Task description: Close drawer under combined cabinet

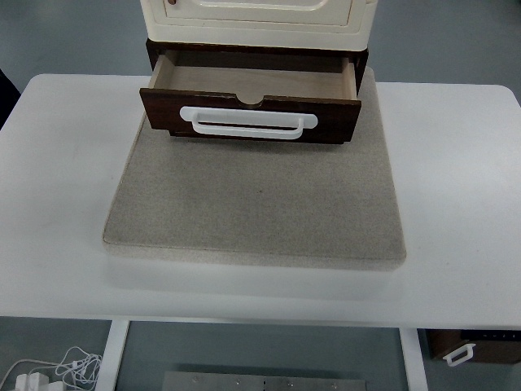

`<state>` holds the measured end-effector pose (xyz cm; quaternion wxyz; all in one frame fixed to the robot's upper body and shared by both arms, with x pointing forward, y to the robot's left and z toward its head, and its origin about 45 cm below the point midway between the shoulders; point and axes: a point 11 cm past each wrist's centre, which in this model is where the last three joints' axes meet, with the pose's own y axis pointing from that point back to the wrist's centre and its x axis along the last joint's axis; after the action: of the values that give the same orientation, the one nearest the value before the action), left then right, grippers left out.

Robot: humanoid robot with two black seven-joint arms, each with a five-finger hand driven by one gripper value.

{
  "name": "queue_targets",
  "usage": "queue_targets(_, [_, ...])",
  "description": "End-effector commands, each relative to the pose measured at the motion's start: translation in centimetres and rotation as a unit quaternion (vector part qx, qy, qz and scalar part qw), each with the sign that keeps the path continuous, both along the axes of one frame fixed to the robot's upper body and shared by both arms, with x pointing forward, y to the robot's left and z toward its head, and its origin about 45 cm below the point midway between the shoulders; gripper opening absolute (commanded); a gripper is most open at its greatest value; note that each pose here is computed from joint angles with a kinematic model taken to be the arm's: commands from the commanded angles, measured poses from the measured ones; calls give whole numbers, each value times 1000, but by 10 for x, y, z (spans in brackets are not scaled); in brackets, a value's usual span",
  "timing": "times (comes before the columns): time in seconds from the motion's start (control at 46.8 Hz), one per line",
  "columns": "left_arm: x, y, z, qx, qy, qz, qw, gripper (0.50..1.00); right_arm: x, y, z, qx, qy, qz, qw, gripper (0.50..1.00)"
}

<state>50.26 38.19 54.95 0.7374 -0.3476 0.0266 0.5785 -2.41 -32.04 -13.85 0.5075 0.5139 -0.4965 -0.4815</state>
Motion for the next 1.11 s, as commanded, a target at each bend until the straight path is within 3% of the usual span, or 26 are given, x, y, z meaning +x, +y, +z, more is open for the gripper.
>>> queue_targets(0.0, [-8, -13, 15, 21, -21, -17, 999, 1000, 0, 0, 0, 0, 0, 1, 1000, 952])
queue_targets(0.363, [-43, -86, 43, 129, -91, -90, 983, 1000, 0, 0, 0, 0, 0, 1, 1000, 952])
queue_targets(0.833, [-108, -215, -15, 279, -111, -250, 921, 1000, 0, 0, 0, 0, 0, 0, 1000, 952])
queue_targets(1.089, [-124, -265, -72, 388, -96, -296, 868, 1000, 0, 0, 0, 0, 0, 1, 1000, 952])
